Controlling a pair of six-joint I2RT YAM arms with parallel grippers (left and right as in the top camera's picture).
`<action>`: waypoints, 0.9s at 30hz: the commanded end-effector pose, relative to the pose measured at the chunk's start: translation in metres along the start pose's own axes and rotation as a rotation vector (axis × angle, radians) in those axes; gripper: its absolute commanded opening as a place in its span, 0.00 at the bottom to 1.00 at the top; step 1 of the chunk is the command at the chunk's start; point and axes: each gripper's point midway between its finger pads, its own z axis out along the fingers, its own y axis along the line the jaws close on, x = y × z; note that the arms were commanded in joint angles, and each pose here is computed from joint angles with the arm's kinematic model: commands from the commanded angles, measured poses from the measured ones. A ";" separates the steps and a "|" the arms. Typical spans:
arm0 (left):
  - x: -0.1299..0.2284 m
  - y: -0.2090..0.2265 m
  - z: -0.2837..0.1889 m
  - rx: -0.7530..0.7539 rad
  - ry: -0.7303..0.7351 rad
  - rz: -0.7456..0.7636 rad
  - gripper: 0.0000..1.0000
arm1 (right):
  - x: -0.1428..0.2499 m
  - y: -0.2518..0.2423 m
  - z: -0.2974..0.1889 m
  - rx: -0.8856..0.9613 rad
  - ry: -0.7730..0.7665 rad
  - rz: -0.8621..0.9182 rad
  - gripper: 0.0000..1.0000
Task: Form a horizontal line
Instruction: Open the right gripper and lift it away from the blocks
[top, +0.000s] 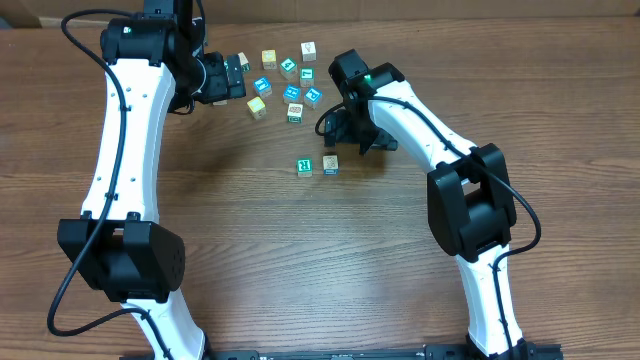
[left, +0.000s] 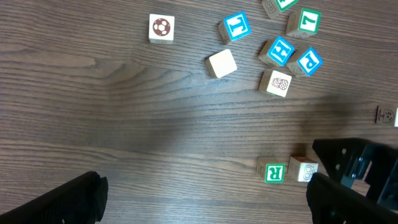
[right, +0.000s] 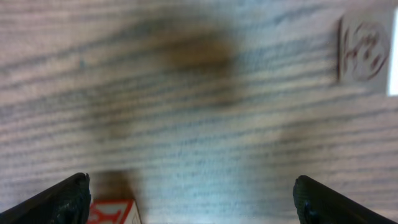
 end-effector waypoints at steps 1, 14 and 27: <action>-0.001 -0.002 0.001 -0.004 -0.002 -0.003 1.00 | 0.009 0.001 -0.015 -0.012 0.020 -0.001 0.80; -0.001 -0.002 0.001 -0.004 -0.002 -0.003 1.00 | 0.029 -0.004 -0.014 0.013 0.094 0.019 0.07; -0.001 -0.002 0.001 -0.004 -0.002 -0.003 1.00 | 0.043 0.010 0.003 -0.056 0.140 0.012 0.04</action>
